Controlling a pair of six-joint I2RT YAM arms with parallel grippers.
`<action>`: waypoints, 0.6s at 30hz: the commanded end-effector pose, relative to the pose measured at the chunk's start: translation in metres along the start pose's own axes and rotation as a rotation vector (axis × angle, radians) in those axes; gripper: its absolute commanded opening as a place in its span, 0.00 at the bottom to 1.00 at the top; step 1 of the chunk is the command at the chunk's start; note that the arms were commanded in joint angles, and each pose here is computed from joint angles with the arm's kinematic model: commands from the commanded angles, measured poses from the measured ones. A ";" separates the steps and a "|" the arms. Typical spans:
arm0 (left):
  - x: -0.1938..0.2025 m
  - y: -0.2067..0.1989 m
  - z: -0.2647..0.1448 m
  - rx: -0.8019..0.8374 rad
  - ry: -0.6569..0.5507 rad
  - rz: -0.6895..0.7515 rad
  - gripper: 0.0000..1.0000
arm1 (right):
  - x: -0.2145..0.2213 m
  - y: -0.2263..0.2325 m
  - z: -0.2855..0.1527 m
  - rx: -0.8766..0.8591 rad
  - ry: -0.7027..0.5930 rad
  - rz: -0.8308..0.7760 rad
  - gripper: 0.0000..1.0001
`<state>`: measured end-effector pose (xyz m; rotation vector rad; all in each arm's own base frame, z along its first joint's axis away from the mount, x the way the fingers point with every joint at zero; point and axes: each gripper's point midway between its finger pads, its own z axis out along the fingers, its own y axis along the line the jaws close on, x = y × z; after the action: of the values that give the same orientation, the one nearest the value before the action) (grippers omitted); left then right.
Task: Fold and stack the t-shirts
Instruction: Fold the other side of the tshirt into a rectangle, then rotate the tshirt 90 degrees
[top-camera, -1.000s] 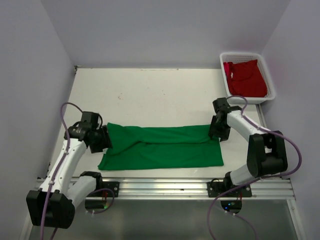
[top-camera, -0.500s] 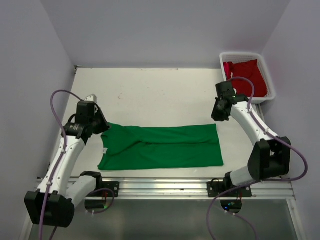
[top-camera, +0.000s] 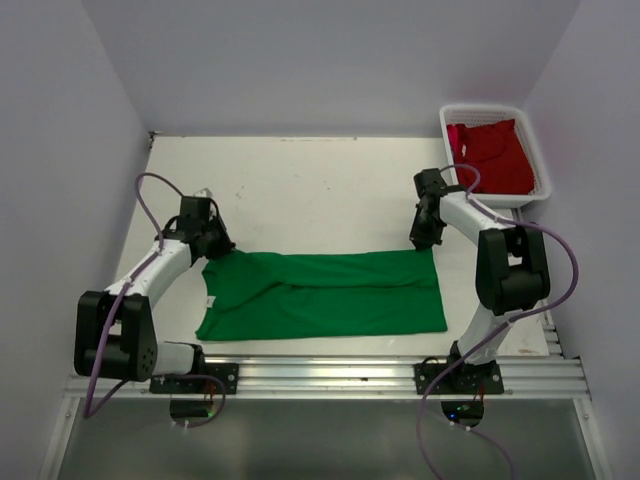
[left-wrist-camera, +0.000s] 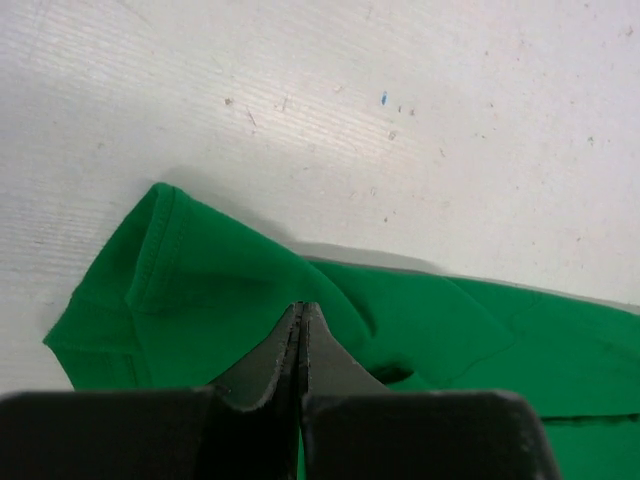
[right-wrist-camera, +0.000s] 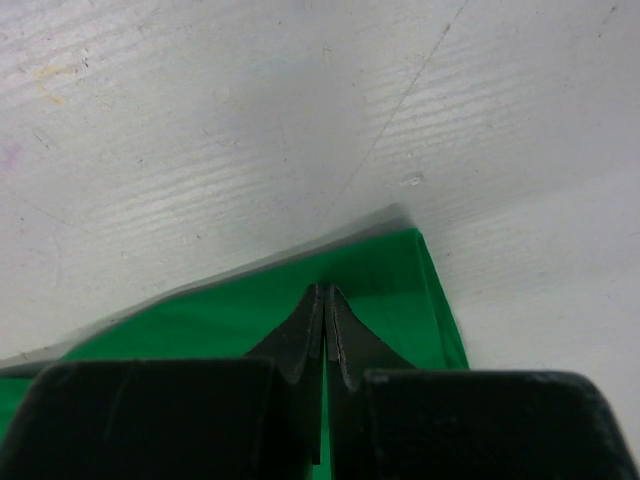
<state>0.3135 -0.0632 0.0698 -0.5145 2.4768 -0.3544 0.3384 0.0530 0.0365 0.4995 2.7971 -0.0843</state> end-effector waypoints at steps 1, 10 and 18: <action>-0.010 0.001 0.010 -0.031 -0.034 -0.029 0.00 | -0.011 0.010 0.002 -0.029 -0.029 0.022 0.00; 0.034 0.022 0.018 -0.103 0.099 -0.052 0.00 | -0.009 0.013 0.016 -0.010 0.010 0.023 0.00; 0.060 0.052 0.045 -0.232 0.179 -0.076 0.00 | -0.001 0.010 0.029 0.015 0.043 0.019 0.00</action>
<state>0.2926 -0.0595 0.0116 -0.6485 2.6413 -0.2592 0.3443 0.0550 0.0147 0.5187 2.8364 -0.1018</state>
